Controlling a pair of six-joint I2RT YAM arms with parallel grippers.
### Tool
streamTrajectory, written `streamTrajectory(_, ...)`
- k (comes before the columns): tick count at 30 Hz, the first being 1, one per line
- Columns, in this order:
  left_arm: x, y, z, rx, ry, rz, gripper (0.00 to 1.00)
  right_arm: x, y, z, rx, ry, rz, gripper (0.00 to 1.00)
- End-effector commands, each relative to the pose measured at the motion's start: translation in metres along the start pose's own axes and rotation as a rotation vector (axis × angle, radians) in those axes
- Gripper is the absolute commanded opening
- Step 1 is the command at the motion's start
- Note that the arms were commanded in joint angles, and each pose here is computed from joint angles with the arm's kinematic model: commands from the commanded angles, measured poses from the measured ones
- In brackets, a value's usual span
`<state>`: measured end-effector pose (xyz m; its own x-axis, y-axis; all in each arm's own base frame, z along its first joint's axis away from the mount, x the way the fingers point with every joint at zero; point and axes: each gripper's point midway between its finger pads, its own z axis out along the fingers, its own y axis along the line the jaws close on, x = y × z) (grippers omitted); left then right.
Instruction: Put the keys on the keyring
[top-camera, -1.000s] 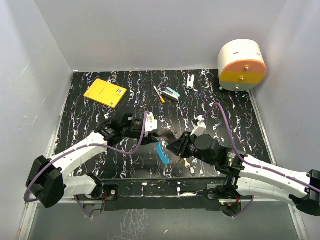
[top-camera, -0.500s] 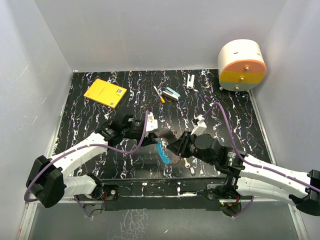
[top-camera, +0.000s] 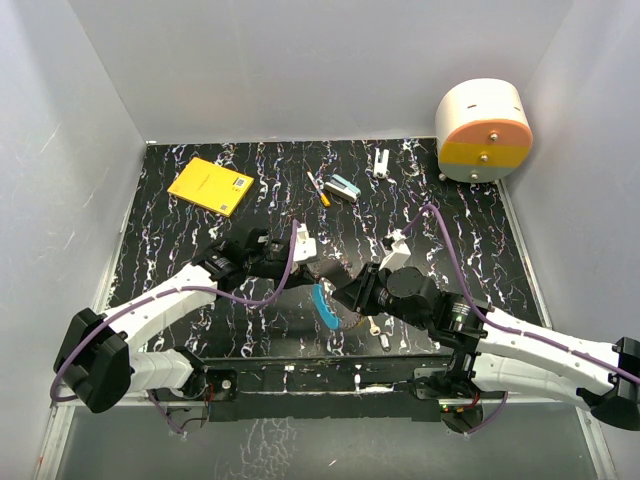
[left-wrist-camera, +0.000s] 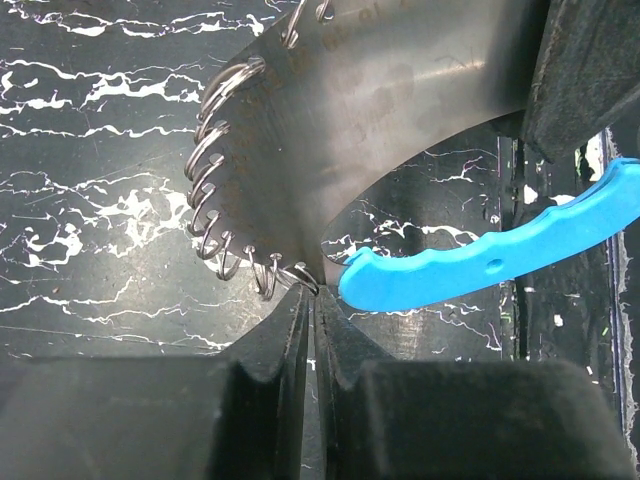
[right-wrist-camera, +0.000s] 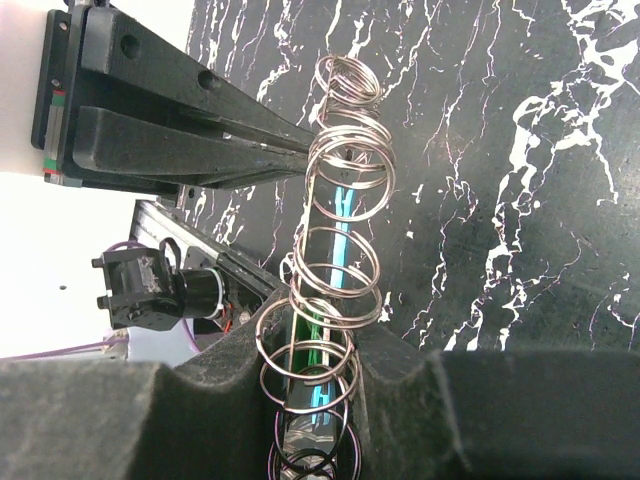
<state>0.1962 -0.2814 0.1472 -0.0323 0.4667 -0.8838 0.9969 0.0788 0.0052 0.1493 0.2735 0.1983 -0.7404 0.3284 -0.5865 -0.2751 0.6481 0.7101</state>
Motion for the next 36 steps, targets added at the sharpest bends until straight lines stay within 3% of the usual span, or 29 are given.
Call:
streamTrajectory(1,-0.018,-0.006,-0.001,0.044,-0.047,0.014,0.0,-0.036,0.053,-0.01,-0.159,-0.095,0.035,0.08)
streamTrajectory(10,-0.018,-0.005,-0.007,0.044,-0.013,0.056,0.0,-0.035,0.039,-0.013,-0.127,-0.113,0.048,0.08)
streamTrajectory(16,-0.023,-0.02,-0.01,0.143,-0.001,0.051,0.0,-0.029,0.024,-0.01,-0.065,-0.099,0.043,0.08)
streamTrajectory(22,-0.027,-0.041,-0.017,0.269,0.035,-0.047,0.0,-0.026,-0.001,-0.012,0.046,-0.095,-0.014,0.08)
streamTrajectory(32,-0.04,-0.059,-0.021,0.425,0.091,-0.247,0.0,-0.032,0.004,-0.025,0.023,-0.084,-0.157,0.08)
streamTrajectory(36,-0.052,-0.046,-0.024,0.412,0.111,-0.267,0.0,-0.032,0.014,-0.027,-0.011,-0.059,-0.213,0.08)
